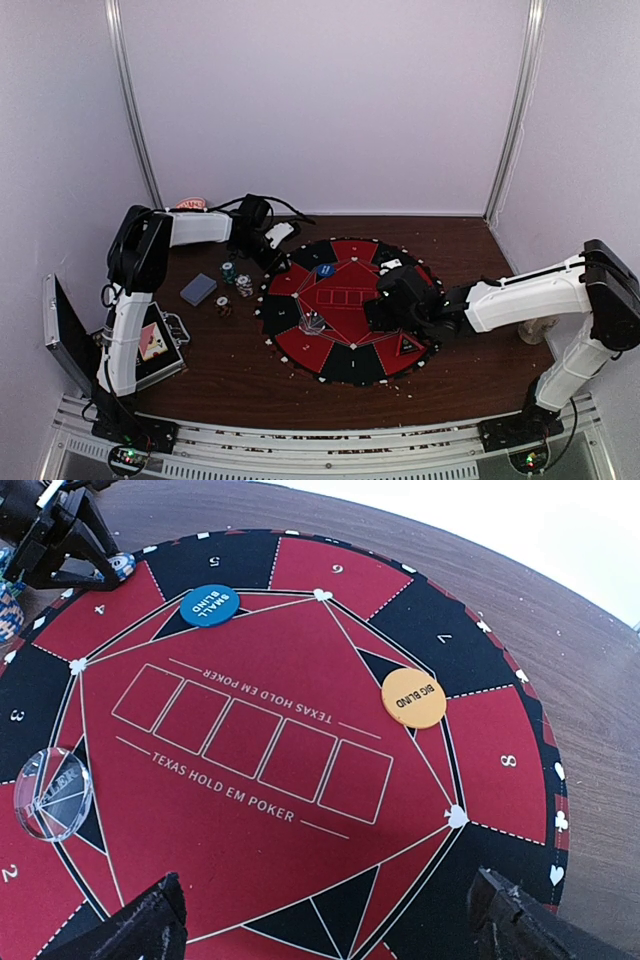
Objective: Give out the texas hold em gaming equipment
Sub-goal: Place the poker chips pile at the small blind area.
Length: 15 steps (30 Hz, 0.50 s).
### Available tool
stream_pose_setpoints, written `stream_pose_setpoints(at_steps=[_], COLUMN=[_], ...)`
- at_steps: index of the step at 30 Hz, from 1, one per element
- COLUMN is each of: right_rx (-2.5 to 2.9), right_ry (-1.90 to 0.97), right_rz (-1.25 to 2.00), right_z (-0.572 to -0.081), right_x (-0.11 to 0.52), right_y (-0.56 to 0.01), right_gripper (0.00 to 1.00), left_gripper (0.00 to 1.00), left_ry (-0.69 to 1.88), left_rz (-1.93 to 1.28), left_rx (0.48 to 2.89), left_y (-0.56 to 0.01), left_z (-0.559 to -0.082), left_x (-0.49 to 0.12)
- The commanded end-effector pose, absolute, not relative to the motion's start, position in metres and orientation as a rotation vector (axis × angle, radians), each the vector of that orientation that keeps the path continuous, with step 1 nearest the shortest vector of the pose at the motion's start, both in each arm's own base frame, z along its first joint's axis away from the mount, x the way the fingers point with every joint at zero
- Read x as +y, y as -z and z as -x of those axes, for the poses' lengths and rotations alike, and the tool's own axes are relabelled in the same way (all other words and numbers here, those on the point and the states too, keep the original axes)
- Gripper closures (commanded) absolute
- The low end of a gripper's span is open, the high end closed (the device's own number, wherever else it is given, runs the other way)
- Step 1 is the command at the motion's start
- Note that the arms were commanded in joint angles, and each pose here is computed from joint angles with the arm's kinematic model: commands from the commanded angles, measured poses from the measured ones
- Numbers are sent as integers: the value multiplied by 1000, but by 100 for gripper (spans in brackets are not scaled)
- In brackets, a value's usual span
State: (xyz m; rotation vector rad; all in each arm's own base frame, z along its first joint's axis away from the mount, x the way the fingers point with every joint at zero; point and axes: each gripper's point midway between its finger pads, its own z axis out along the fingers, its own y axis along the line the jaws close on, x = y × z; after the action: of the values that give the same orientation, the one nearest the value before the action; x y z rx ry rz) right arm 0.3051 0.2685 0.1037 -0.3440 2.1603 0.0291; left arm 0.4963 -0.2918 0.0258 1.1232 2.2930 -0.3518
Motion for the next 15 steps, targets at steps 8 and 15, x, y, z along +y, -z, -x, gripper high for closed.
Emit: stream_pose_setpoints(at_steps=[8,15], right_rx=[2151,2153], right_ry=[0,2], right_rz=[332,335], right_z=[-310,-310], right_x=[266,267], right_y=[-105,-104], right_gripper=[0,0], left_gripper=[69,67], left_ry=[393,385], left_rz=[-1119,-1121], left_rx=[2274,2276], left_y=[-18,-16], left_z=[-501,-502], left_x=[-299,-299])
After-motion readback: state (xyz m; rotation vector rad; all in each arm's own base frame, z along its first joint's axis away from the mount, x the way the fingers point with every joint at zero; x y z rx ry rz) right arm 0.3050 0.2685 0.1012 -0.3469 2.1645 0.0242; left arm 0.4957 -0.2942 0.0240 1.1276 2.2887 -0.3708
